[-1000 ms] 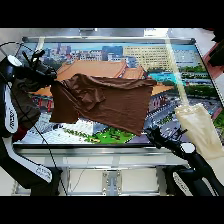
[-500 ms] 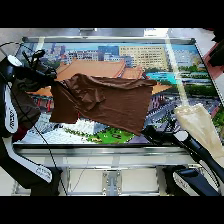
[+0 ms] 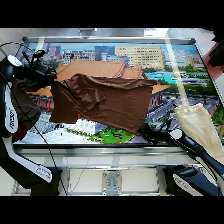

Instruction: Fold the shirts.

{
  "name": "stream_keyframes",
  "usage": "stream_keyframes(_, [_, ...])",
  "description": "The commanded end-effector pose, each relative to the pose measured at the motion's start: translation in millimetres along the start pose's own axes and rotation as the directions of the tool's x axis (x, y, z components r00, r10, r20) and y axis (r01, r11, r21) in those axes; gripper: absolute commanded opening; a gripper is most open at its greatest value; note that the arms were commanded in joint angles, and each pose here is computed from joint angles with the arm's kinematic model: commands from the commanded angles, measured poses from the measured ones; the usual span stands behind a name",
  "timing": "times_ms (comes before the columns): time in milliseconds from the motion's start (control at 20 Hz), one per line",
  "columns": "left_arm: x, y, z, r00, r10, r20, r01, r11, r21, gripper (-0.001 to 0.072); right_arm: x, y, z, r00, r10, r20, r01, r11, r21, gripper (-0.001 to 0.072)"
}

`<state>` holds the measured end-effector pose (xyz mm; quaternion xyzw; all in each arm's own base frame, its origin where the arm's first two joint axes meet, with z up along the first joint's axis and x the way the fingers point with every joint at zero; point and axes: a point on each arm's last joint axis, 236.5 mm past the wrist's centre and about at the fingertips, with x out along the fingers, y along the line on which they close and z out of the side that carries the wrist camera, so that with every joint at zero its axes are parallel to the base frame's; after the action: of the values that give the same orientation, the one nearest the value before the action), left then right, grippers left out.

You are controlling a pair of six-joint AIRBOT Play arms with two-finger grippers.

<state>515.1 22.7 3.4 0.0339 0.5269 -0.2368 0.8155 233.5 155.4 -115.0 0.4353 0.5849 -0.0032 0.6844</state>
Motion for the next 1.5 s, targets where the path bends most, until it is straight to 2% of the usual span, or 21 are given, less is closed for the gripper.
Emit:
stream_keyframes(0, [-1,0,1,1.0,0.001,0.001,-0.001,1.0,0.002,0.0015,4,9,3,1.0,0.012,0.017,-0.011,0.999,-0.032,0.0187])
stream_keyframes(100, [-1,0,1,1.0,0.004,0.004,-0.004,1.0,0.002,0.0015,-2,33,15,0.998,0.055,0.044,-0.049,0.991,-0.124,0.0032])
stream_keyframes(350, [-22,-13,22,0.996,-0.012,0.085,0.011,1.0,0.01,0.0015,-56,118,60,0.963,0.187,0.196,-0.105,0.926,-0.363,0.0029])
stream_keyframes(500, [-82,-45,52,0.976,-0.014,0.216,0.002,0.998,0.055,0.0014,-127,157,83,0.921,0.194,0.337,0.006,0.859,-0.511,0.0029])
stream_keyframes(600, [-142,-76,66,0.951,0.0,0.31,-0.036,0.993,0.11,0.0014,-199,176,97,0.852,0.214,0.479,0.109,0.82,-0.561,0.0027])
stream_keyframes(700, [-213,-113,69,0.913,0.045,0.405,-0.122,0.978,0.166,0.0014,-291,194,94,0.728,0.303,0.615,0.167,0.792,-0.587,0.0027])
stream_keyframes(850, [-324,-179,52,0.809,0.123,0.574,-0.258,0.953,0.16,0.0014,-433,208,52,0.49,0.501,0.713,0.157,0.754,-0.638,0.0025])
stream_keyframes(950, [-394,-227,36,0.691,0.148,0.707,-0.355,0.922,0.153,0.0013,-513,201,15,0.335,0.598,0.728,0.148,0.729,-0.668,0.0025])
stream_keyframes(1100, [-484,-277,19,0.441,0.169,0.882,-0.452,0.89,0.056,0.0012,-569,186,-1,0.236,0.598,0.766,0.232,0.731,-0.642,0.0025])
stream_keyframes(1150, [-496,-285,16,0.407,0.164,0.899,-0.453,0.89,0.042,0.0012,-574,191,2,0.218,0.596,0.773,0.262,0.727,-0.635,0.0024])
stream_keyframes(1250, [-497,-286,16,0.412,0.16,0.897,-0.404,0.914,0.022,0.0012,-566,208,23,0.224,0.576,0.786,0.34,0.71,-0.617,0.0024])
stream_keyframes(1350, [-476,-274,22,0.479,0.16,0.863,-0.354,0.935,0.023,0.0012,-528,234,58,0.298,0.528,0.795,0.408,0.683,-0.606,0.0024])
stream_keyframes(1450, [-431,-248,32,0.608,0.156,0.778,-0.27,0.963,0.017,0.0012,-462,255,105,0.422,0.427,0.799,0.474,0.647,-0.597,0.0024])
